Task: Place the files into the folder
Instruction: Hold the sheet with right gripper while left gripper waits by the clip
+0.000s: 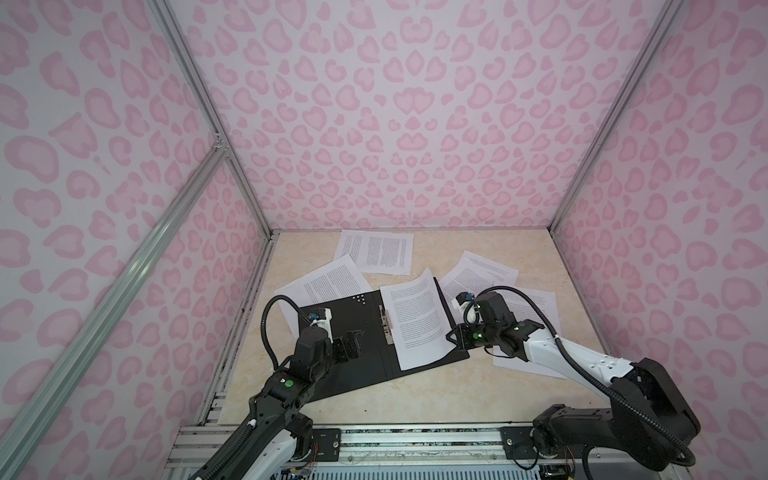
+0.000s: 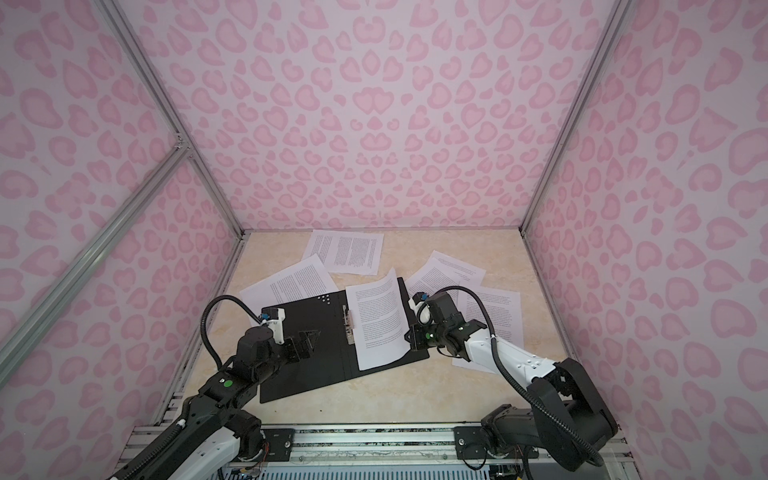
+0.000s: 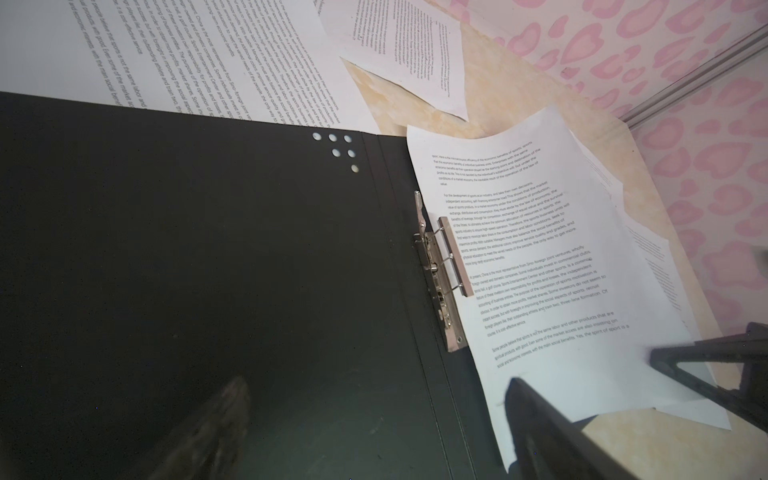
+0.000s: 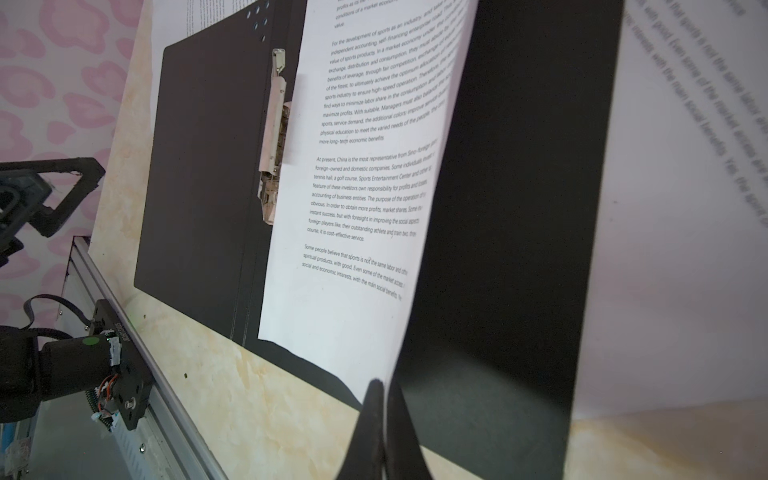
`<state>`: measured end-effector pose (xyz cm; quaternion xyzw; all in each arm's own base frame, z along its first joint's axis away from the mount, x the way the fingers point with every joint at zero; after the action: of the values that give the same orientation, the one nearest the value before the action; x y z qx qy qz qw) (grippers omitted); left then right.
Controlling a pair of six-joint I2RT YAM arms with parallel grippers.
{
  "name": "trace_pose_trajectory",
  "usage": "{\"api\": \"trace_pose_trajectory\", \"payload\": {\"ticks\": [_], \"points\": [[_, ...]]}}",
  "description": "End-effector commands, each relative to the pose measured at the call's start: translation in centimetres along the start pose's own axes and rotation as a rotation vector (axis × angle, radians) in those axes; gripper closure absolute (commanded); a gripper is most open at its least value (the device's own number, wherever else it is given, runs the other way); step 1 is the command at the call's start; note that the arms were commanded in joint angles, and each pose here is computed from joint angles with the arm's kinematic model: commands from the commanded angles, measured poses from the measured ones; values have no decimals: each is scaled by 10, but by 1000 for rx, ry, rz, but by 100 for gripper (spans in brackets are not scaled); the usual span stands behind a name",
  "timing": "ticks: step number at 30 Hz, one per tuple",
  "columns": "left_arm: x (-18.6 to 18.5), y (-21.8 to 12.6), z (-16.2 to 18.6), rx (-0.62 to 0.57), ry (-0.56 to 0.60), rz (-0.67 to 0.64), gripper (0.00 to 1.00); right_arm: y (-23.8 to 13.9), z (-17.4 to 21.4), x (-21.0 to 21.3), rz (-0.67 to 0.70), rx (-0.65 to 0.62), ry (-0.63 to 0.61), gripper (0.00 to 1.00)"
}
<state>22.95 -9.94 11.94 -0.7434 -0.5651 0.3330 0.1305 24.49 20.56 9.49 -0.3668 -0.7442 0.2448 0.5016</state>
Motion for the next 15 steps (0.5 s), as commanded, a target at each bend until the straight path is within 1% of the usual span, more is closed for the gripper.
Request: {"api": "trace_pose_trajectory", "payload": {"ticks": [1, 15], "points": [[-5, -1, -11, -40, 8, 18, 3, 1, -2, 4, -17, -7, -17, 100], [-5, 0, -10, -35, 6, 15, 3, 1, -1, 7, -23, -3, -24, 100]]}}
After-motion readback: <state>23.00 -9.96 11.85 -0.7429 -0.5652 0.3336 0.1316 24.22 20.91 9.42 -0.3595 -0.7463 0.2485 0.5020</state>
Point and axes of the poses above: each gripper's point midway between its finger pads, its own y axis out along the fingers, its own x axis along the line the jaws close on, z = x × y, the point moved 2 cm from there along -y, back along the fingers, and after that the axes turned 8 degrees about y, right-handed, at the moved point
